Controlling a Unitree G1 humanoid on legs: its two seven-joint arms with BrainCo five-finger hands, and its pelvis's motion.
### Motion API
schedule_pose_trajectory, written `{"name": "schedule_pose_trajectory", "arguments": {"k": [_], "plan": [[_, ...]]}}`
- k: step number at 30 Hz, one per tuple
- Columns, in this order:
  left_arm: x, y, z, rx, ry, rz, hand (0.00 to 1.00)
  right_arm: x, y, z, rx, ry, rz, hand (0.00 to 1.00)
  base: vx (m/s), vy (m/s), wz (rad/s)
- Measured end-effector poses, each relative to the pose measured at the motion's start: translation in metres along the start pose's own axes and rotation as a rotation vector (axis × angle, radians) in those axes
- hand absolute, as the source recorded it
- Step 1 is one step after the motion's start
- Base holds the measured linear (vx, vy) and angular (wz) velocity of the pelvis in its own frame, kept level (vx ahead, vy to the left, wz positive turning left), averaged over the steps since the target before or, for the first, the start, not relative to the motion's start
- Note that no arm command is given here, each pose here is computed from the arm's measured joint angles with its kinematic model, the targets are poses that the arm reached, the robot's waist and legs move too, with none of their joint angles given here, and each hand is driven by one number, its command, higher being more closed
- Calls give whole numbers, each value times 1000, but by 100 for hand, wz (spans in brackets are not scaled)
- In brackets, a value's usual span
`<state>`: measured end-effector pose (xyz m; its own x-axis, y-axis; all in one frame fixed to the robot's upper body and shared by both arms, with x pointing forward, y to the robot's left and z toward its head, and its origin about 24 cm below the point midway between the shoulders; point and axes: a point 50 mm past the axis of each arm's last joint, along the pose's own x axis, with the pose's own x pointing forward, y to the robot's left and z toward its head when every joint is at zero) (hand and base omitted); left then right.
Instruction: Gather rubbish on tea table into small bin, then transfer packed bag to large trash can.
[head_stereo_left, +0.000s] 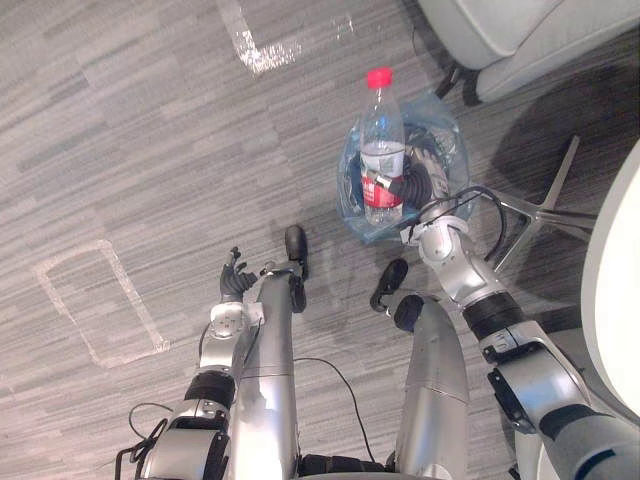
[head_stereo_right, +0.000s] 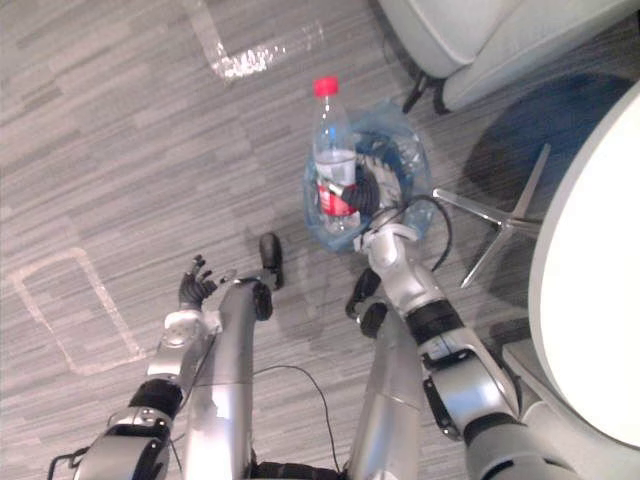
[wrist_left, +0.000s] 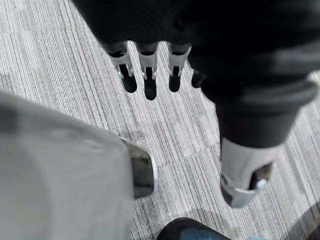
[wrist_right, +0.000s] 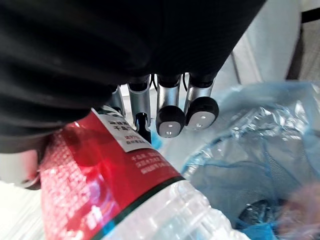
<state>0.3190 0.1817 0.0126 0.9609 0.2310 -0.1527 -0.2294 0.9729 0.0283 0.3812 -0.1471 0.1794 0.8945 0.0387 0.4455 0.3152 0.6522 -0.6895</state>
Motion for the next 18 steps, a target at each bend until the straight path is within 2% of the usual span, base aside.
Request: {"name": "schedule_pose_trajectory", "arguments": {"k": [13, 14, 18], "plan": [[5, -3, 13, -23, -42, -2, 0, 8, -25, -27, 59, 176, -169, 100, -9, -6, 5], [5, -3, 13, -23, -43, 1, 0, 8, -25, -31, 63, 195, -178, 0, 0, 0, 0], [5, -2, 13, -21, -43, 14, 0, 6, -26, -36, 81, 225, -188, 0, -8, -2, -1]]}}
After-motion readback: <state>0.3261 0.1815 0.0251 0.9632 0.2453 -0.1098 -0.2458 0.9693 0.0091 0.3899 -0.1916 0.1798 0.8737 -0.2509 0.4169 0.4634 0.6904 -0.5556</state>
